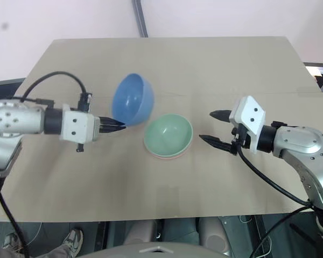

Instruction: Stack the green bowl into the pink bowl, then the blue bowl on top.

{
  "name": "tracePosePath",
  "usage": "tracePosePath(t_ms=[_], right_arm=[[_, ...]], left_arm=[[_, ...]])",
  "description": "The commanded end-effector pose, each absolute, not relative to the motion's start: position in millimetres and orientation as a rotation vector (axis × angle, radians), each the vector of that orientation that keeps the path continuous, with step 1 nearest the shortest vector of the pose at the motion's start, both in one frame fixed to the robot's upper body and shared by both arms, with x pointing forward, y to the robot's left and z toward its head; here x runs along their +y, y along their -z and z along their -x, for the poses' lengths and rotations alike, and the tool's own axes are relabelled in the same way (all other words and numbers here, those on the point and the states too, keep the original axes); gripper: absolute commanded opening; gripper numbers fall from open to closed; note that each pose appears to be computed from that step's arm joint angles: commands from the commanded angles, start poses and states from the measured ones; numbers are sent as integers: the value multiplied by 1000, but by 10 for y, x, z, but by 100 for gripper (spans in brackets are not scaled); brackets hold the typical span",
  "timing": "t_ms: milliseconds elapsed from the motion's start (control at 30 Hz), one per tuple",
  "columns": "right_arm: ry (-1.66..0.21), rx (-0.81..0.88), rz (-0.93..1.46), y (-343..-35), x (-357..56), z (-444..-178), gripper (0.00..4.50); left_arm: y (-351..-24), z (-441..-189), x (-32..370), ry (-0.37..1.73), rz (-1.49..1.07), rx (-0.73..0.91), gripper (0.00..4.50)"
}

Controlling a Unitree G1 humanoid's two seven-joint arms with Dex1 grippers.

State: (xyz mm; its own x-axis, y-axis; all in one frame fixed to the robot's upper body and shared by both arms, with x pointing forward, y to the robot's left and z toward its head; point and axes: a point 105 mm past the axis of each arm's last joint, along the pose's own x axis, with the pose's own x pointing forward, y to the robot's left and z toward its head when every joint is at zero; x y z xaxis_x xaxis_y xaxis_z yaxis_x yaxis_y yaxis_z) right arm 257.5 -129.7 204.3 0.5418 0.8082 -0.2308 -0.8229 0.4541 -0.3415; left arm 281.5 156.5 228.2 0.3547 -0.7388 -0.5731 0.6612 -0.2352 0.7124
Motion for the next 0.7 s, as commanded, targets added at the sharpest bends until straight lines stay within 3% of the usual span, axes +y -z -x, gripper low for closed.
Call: tracePosePath(t_ms=[33, 300, 700], right_arm=[[-970, -11, 472, -2162, -1336, -2498, 368], [-910, 0, 463, -2127, -1378, -2335, 368], [-877, 77, 431, -2004, -1492, -2143, 368]], left_arm=[[-2334, -2864, 1420, 1446, -1274, -131, 1], [-2351, -2958, 1110, 1719, -1382, -186, 1], [-2343, -2967, 1182, 1808, -1584, -211, 1]])
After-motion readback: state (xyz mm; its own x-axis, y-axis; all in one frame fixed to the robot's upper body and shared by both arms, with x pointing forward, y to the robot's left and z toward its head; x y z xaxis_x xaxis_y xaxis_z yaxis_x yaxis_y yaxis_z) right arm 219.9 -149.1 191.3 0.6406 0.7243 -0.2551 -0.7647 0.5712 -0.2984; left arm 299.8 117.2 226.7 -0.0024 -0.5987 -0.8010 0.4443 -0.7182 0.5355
